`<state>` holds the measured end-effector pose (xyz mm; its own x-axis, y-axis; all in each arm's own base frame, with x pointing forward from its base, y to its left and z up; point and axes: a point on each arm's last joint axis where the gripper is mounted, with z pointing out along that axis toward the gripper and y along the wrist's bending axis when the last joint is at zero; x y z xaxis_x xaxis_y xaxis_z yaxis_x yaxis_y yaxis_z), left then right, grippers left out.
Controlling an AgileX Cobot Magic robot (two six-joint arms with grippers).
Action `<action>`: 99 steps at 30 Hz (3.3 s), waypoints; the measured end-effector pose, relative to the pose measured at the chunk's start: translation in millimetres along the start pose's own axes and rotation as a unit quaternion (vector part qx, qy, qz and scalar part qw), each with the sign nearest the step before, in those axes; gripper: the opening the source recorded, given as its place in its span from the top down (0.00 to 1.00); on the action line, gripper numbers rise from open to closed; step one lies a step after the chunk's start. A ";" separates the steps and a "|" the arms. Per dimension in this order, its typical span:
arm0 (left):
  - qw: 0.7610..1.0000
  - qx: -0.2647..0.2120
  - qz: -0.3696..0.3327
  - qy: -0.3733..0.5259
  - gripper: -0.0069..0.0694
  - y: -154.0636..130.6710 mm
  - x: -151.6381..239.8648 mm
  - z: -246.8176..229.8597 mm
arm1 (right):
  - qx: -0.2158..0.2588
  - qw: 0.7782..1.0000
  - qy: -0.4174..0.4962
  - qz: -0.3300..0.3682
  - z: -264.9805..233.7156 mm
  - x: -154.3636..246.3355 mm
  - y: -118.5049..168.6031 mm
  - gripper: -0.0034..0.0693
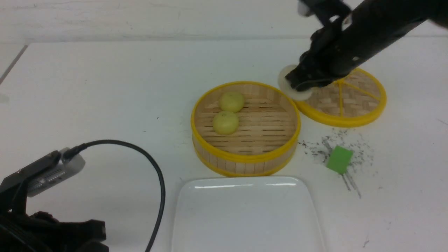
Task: Put the steamed buns into the plate on the white tablecloth.
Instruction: 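Move the steamed bun from the bamboo steamer onto the white plate with the right gripper, then reach into the bamboo steamer and grasp a bun with the left gripper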
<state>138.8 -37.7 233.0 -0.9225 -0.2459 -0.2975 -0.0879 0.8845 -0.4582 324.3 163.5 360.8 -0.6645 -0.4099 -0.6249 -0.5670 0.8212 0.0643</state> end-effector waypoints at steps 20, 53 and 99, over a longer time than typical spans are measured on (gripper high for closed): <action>1.000 -0.003 0.001 -0.024 0.77 0.6 -4.3 -0.1 | -0.129 0.984 0.069 0.103 30.3 109.5 28.8 0.89; 0.999 0.003 -0.013 -0.049 0.69 -4.3 -13.6 -6.0 | -0.154 0.971 0.182 0.008 5.0 71.1 54.5 0.56; 0.985 -0.035 0.167 0.028 0.44 -207.8 -204.1 142.2 | 0.118 0.979 -0.155 0.063 -115.4 288.1 25.2 0.95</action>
<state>398.7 -227.7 269.8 -0.9234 0.0842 -0.3745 0.2004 0.9379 -0.2833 62.4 20.4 272.2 -0.5208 -0.1896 -0.8323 -0.3378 0.9412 -0.0031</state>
